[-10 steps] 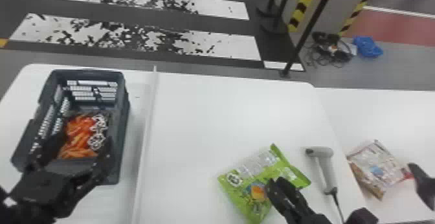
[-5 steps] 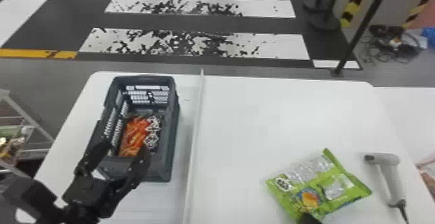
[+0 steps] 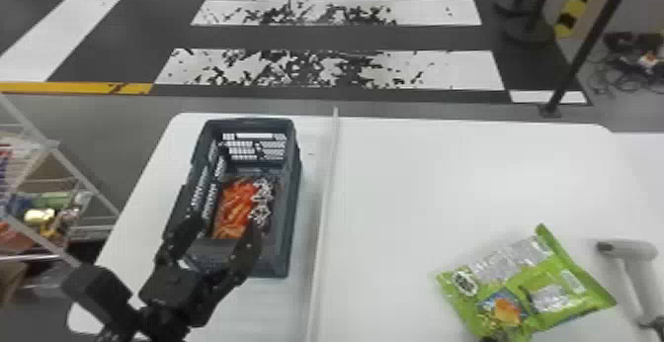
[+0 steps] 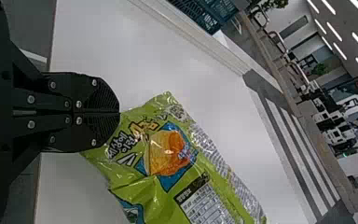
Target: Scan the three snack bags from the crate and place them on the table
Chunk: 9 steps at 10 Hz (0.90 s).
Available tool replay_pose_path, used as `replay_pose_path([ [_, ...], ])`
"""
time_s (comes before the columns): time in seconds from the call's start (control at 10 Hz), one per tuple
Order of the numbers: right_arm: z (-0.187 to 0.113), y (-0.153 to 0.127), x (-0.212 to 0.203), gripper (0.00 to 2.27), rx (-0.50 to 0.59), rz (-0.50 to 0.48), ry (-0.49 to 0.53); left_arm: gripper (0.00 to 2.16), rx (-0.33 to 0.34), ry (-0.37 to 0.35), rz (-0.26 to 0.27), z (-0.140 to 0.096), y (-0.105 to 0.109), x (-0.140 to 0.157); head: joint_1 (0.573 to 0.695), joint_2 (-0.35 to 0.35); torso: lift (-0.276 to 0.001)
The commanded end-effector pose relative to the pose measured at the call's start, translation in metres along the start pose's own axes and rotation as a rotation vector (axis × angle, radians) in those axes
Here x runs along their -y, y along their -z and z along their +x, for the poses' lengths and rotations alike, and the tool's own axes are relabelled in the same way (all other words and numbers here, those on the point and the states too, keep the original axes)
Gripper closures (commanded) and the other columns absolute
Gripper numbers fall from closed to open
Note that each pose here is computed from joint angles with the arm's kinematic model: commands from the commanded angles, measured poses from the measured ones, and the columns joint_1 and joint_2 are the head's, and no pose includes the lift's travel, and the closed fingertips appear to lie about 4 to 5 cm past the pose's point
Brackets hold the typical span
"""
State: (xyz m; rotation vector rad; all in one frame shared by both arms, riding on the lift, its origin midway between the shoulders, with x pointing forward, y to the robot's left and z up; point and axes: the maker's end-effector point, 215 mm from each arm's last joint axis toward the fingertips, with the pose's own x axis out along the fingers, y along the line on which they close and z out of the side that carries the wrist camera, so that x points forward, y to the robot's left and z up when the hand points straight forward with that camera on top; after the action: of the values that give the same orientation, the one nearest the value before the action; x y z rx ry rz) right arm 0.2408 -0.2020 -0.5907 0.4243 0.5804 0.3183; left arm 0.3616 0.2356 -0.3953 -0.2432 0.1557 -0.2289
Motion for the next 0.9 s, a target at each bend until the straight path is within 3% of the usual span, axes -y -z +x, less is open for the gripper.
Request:
replay_pose_path([
  [0.0,0.000,0.001,0.014,2.22,0.000,0.006,0.029,0.07,0.000,0.000,-0.001,0.001,0.001,-0.001,0.695,0.068,-0.037],
  [0.3,-0.007,-0.007,0.054,2.22,0.021,0.020,0.115,0.07,-0.005,0.013,-0.007,0.001,0.006,0.001,0.695,0.013,-0.037],
  [0.5,-0.022,-0.028,0.088,2.22,0.075,0.040,0.178,0.07,-0.010,0.018,-0.009,0.001,0.007,0.003,0.695,-0.042,-0.037],
  [0.8,-0.049,-0.061,0.122,2.22,0.143,0.070,0.229,0.07,-0.014,0.032,-0.018,0.002,0.011,0.010,0.695,-0.179,-0.037],
])
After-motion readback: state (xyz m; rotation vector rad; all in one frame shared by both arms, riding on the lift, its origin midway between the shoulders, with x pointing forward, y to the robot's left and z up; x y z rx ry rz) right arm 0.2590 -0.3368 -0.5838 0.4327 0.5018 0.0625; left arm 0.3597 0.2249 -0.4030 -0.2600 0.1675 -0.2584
